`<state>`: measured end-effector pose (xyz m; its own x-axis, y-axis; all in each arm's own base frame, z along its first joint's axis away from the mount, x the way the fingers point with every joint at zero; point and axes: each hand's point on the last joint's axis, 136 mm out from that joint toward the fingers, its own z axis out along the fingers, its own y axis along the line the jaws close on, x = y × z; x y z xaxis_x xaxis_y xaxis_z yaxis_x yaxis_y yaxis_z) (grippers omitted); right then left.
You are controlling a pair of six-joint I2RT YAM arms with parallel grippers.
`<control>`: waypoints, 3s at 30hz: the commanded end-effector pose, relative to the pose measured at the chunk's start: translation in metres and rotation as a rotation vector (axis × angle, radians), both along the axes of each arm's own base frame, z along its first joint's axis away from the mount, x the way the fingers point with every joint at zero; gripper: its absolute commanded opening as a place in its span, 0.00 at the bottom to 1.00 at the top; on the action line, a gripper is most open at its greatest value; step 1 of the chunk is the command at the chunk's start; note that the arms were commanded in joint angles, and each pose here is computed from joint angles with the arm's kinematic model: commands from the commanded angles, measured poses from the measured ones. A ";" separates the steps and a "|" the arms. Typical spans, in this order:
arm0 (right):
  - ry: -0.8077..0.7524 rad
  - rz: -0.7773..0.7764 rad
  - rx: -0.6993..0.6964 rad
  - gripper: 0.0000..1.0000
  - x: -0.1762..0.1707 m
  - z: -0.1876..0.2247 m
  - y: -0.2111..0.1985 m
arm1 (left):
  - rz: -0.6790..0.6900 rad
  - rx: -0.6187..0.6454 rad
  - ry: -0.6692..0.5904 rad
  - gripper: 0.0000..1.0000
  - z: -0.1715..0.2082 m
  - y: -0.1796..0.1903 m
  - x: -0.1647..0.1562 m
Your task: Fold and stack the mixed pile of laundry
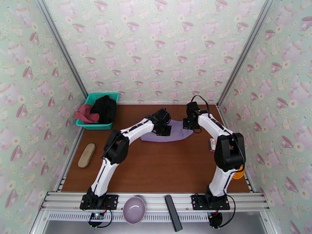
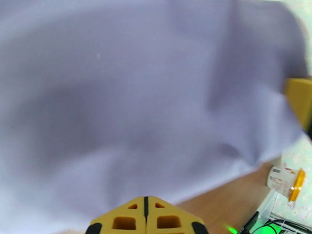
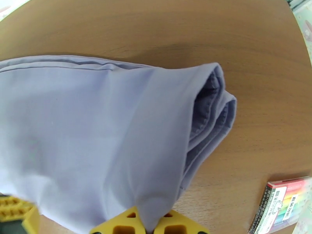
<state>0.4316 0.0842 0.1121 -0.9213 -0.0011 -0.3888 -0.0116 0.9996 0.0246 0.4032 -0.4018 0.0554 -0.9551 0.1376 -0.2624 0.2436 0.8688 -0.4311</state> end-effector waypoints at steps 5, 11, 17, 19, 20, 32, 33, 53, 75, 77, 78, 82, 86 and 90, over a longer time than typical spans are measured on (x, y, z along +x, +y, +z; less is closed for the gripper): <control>-0.001 0.026 0.055 0.00 -0.005 0.008 0.011 | -0.001 0.030 0.099 0.00 -0.046 -0.003 -0.004; -0.012 0.038 0.123 0.00 -0.006 0.015 0.022 | -0.022 -0.027 0.113 0.00 -0.051 -0.019 -0.011; -0.018 0.106 0.166 0.00 0.000 0.035 0.051 | -0.026 -0.039 0.027 0.00 -0.017 -0.013 0.004; -0.018 0.124 0.170 0.00 0.001 0.043 0.062 | -0.007 -0.025 -0.029 0.00 0.005 0.001 0.021; -0.017 0.129 0.168 0.00 0.001 0.044 0.065 | 0.000 -0.022 -0.053 0.00 0.016 0.007 0.028; -0.007 0.124 0.116 0.00 0.000 0.053 0.064 | 0.254 0.201 -0.187 0.19 0.073 0.173 0.084; -0.008 0.126 0.112 0.00 0.000 0.054 0.063 | 0.279 0.220 -0.164 0.16 0.062 0.187 0.085; 0.027 0.247 0.087 0.00 0.009 0.067 0.118 | 0.310 0.274 0.075 0.02 -0.064 0.218 0.041; 0.110 0.261 0.274 0.00 0.021 -0.001 0.266 | 0.294 0.186 0.158 0.00 -0.101 0.203 -0.007; 0.118 0.253 0.302 0.00 0.022 -0.006 0.274 | 0.293 0.186 0.154 0.00 -0.101 0.203 -0.007; 0.123 0.250 0.312 0.00 0.022 -0.009 0.277 | 0.293 0.187 0.153 0.00 -0.101 0.203 -0.007; 0.144 0.249 0.362 0.25 0.022 -0.018 0.288 | 0.292 0.186 0.155 0.00 -0.101 0.203 -0.008; 0.111 0.270 0.420 0.47 0.028 -0.009 0.299 | 0.293 0.184 0.154 0.00 -0.100 0.203 -0.007; 0.042 0.303 0.451 0.55 0.034 0.023 0.303 | 0.290 0.189 0.148 0.00 -0.097 0.204 -0.005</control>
<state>0.4582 0.3712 0.0972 -0.9490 -0.1185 -0.2922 -0.2338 0.8862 0.4000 0.4695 -0.1706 0.0165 -0.8993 -0.1891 -0.3943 -0.0975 0.9657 -0.2407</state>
